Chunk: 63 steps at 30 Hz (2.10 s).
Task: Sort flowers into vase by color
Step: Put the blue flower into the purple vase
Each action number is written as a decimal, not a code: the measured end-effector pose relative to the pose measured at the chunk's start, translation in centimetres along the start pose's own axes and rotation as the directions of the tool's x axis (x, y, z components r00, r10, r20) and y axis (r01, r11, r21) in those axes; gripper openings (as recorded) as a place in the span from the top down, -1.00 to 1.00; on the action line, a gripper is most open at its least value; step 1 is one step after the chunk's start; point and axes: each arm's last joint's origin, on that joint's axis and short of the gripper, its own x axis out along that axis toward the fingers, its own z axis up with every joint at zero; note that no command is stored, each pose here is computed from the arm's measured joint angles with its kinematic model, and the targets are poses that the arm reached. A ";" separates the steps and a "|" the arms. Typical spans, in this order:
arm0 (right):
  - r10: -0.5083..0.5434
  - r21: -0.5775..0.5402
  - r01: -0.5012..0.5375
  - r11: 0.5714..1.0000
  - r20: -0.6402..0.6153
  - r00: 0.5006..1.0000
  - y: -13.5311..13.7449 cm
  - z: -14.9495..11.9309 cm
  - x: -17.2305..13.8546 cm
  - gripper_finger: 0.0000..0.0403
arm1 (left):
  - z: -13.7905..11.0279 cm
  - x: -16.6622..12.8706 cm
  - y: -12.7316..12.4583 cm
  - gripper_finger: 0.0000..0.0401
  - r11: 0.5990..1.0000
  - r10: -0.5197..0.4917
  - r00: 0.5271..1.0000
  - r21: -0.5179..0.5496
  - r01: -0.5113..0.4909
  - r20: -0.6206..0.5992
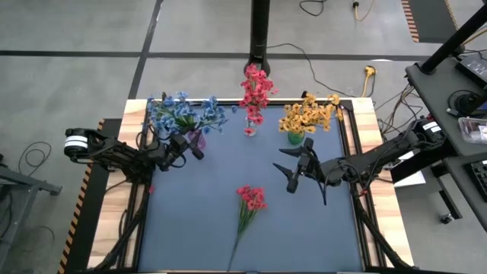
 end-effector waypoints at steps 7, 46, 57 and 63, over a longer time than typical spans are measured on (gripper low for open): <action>0.000 -0.001 0.000 1.000 0.000 1.000 0.0 0.0 0.0 -0.21 | 0.0 0.0 0.0 0.12 1.000 -0.002 1.000 0.001 0.002 -0.003; -0.001 -0.014 0.001 1.000 0.000 1.000 0.0 0.0 0.0 -0.21 | -1.3 -0.7 -1.1 0.04 0.997 -0.042 0.991 -0.071 0.033 -0.127; -0.001 -0.018 0.001 1.000 -0.001 1.000 0.0 0.0 0.0 -0.21 | -0.9 -1.0 -1.1 0.04 0.997 -0.011 0.993 -0.083 0.001 -0.116; -0.001 -0.018 0.001 1.000 -0.001 1.000 0.0 0.0 0.0 -0.21 | -0.4 -0.9 -1.2 0.04 0.995 -0.015 0.995 -0.104 0.005 -0.095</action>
